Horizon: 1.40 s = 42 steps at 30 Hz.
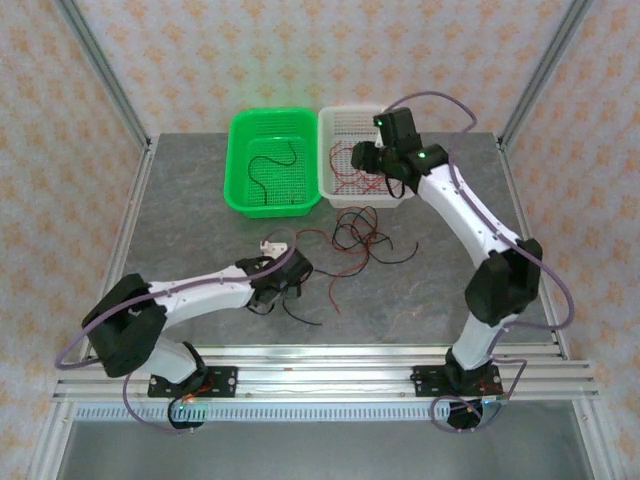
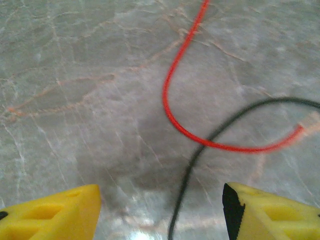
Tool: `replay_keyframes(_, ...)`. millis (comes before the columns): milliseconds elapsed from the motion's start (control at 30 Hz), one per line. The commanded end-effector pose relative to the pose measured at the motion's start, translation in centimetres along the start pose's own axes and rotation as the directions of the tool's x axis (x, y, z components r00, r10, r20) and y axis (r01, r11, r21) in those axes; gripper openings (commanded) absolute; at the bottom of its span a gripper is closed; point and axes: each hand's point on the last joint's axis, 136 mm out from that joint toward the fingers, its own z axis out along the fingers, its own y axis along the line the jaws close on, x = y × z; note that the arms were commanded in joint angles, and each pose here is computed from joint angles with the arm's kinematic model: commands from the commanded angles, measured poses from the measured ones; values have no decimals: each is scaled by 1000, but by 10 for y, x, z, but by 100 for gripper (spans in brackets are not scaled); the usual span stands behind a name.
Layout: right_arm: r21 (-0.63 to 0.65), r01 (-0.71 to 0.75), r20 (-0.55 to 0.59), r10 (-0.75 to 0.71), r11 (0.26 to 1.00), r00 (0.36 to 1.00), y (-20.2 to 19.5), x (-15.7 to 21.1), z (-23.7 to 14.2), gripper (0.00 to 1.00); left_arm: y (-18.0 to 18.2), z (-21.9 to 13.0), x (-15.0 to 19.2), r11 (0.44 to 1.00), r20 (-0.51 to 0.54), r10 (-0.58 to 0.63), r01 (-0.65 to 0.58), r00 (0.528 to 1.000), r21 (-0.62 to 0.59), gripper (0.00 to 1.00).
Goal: Untangle the cables
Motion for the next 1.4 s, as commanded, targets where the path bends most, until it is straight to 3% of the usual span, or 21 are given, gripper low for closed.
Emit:
replay_keyframes(0,-2,-13,43,13,1000,999,-7,7,-17,47,-1,13,-19,1000,5,-5,5,1000,-9,67)
replay_keyframes(400,5,-23,60,22,1000,998,-23,38,-48,47,-19,50,-27,999,-35,29,-30,999,-38,56)
replay_keyframes(600,2,-34,56,34,999,998,-27,49,-49,47,-13,66,-18,996,-61,43,-47,997,-74,36)
replay_keyframes(767,7,-42,56,42,999,998,-31,57,-52,47,-7,80,-9,993,-75,46,-53,996,-101,10)
replay_keyframes(867,13,-46,58,45,999,997,-33,60,-56,47,-3,83,-8,991,-70,44,-53,997,-122,0)
replay_keyframes(933,16,-48,63,47,999,997,-35,61,-58,47,0,82,-10,989,-60,43,-51,997,-136,0)
replay_keyframes(1100,12,-63,75,62,998,995,-36,62,-65,47,0,60,-31,989,4,40,-39,999,-141,0)
replay_keyframes(1367,-13,-94,112,95,996,989,-34,60,-80,47,-20,-33,-98,997,191,44,-30,981,-76,0)
